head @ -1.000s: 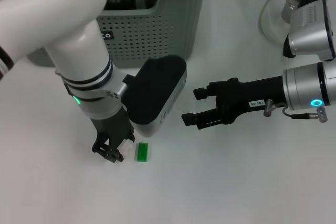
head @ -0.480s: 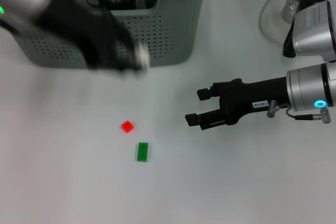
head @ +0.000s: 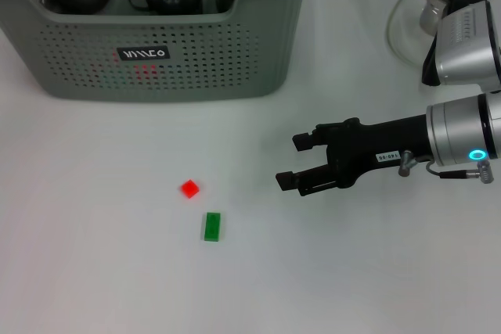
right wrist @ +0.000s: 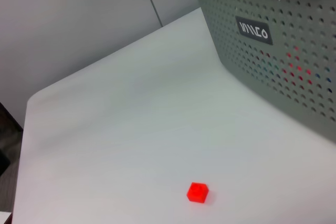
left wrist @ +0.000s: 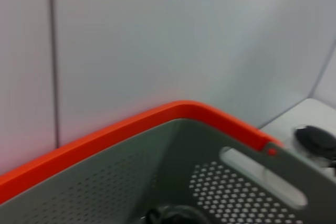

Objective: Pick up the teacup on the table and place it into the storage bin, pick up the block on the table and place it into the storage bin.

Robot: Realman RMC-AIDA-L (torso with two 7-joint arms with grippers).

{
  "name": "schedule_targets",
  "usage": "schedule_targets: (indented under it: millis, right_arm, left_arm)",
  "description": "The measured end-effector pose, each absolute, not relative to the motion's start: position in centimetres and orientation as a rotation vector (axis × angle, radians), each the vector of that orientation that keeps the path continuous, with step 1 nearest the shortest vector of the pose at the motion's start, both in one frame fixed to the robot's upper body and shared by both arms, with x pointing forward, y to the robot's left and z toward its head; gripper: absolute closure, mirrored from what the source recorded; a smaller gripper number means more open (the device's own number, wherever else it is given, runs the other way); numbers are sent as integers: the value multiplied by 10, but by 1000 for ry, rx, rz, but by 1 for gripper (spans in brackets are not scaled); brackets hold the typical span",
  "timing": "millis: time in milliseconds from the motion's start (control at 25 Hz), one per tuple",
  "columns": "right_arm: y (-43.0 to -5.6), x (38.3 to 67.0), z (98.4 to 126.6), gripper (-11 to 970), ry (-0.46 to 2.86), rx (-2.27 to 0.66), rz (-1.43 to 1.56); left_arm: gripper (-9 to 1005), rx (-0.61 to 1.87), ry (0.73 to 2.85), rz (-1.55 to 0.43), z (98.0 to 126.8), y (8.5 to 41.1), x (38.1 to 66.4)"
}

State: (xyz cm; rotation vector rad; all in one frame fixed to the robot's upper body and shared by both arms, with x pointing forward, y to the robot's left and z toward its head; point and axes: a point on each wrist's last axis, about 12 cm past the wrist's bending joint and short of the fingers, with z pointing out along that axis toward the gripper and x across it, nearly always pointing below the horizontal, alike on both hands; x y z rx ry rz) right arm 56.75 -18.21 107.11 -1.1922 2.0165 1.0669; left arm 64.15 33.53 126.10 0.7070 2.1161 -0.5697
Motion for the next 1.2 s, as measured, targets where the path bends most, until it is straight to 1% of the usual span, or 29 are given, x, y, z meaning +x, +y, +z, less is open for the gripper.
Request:
schedule_targets:
  millis: [160, 280, 360, 480, 520, 560, 600, 640, 800, 840, 880, 1000, 1040, 1080, 1200]
  right_arm:
    - [-184, 566, 1070, 46, 2022, -1187, 1069]
    - [-184, 566, 1070, 46, 2023, -1186, 1072]
    - [-185, 566, 1070, 46, 2024, -1185, 1072]
    - [-185, 567, 1070, 47, 2024, -1178, 1068]
    - [-185, 567, 1070, 47, 2024, -1175, 1066]
    - [-185, 567, 1070, 47, 2026, -1172, 1064]
    - [-185, 567, 1070, 47, 2026, -1172, 1064]
    - [-185, 567, 1070, 47, 2027, -1171, 1064]
    - [-186, 568, 1070, 46, 2030, -1159, 1061]
    - [-187, 568, 1070, 46, 2030, -1154, 1060]
    - [-187, 569, 1070, 46, 2029, -1148, 1059]
    - [-187, 570, 1070, 45, 2028, -1135, 1055]
    - [-186, 570, 1070, 45, 2027, -1133, 1055]
    - [-186, 570, 1070, 45, 2027, -1132, 1054]
    - [-185, 571, 1070, 46, 2027, -1127, 1048]
  left_arm:
    - [461, 722, 2145, -501, 1258, 327, 645]
    - [357, 774, 2137, -510, 1265, 323, 639]
    - [289, 956, 2086, -577, 1273, 311, 622]
    - [184, 1255, 1988, -652, 1276, 291, 597]
    - [149, 1424, 1943, -660, 1271, 277, 583]
    - [114, 1502, 1926, -640, 1266, 270, 577]
    - [79, 1502, 1926, -640, 1266, 270, 577]
    - [44, 1585, 1914, -620, 1259, 262, 571]
    - [45, 1846, 1910, -508, 1228, 228, 550]
    - [45, 1846, 1910, -508, 1228, 228, 550]
    - [45, 1914, 1917, -452, 1216, 215, 544]
    - [46, 2016, 1944, -326, 1194, 194, 542]
    - [46, 2079, 1948, -256, 1181, 185, 542]
    - [46, 2085, 1949, -245, 1179, 184, 542]
    - [47, 2170, 1932, -141, 1160, 171, 544]
